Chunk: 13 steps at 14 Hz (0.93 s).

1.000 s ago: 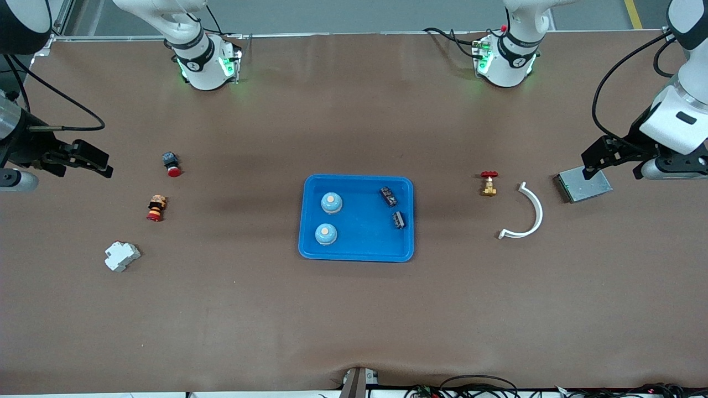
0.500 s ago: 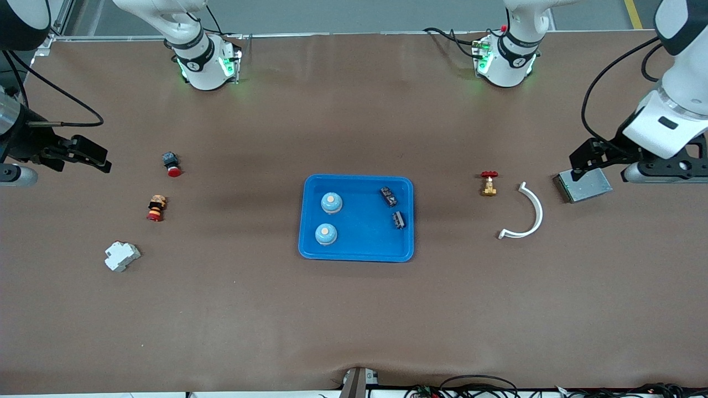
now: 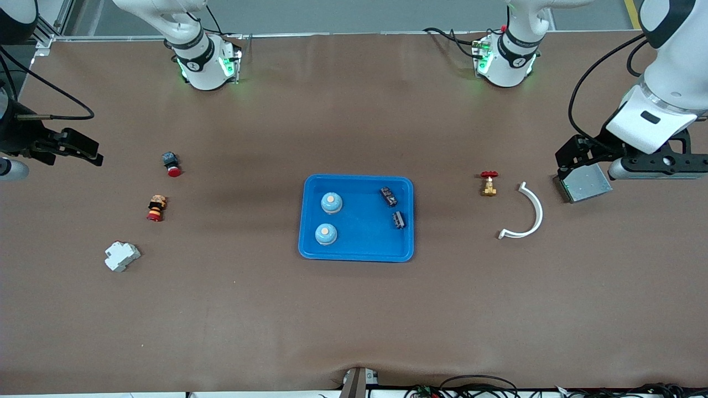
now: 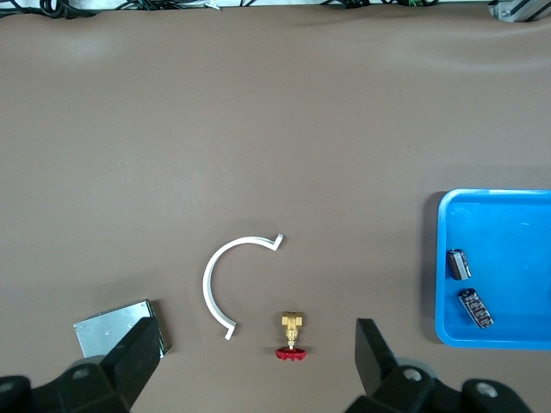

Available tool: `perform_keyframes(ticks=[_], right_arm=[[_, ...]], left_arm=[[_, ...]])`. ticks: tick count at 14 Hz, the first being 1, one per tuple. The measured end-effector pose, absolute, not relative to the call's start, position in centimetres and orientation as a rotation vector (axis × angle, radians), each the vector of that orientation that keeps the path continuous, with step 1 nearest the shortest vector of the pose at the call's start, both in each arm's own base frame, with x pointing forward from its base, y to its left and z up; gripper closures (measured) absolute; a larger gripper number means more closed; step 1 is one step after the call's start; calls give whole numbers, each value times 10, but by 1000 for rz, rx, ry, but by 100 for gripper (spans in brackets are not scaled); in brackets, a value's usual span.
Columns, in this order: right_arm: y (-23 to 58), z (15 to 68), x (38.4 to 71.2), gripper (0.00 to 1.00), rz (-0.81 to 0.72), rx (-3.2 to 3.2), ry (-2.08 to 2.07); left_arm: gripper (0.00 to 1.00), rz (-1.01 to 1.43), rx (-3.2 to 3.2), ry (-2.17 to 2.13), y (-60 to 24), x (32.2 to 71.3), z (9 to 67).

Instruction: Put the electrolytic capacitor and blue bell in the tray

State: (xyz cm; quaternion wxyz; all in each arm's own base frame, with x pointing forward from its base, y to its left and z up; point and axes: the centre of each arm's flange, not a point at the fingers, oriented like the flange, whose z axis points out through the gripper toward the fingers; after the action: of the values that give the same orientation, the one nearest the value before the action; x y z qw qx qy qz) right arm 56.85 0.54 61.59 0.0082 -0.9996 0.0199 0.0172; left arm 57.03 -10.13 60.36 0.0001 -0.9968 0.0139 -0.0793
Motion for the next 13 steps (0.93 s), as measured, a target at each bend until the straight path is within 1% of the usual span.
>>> perform_keyframes(ticks=[8,13], right_arm=[[5,615,568,0,68,-3124,62],[6,615,567,0,69,-3124,61]], left_arm=[[0,-240,-3131,36,-99,573,600],[0,-306,-3132,19,-93,575,621]])
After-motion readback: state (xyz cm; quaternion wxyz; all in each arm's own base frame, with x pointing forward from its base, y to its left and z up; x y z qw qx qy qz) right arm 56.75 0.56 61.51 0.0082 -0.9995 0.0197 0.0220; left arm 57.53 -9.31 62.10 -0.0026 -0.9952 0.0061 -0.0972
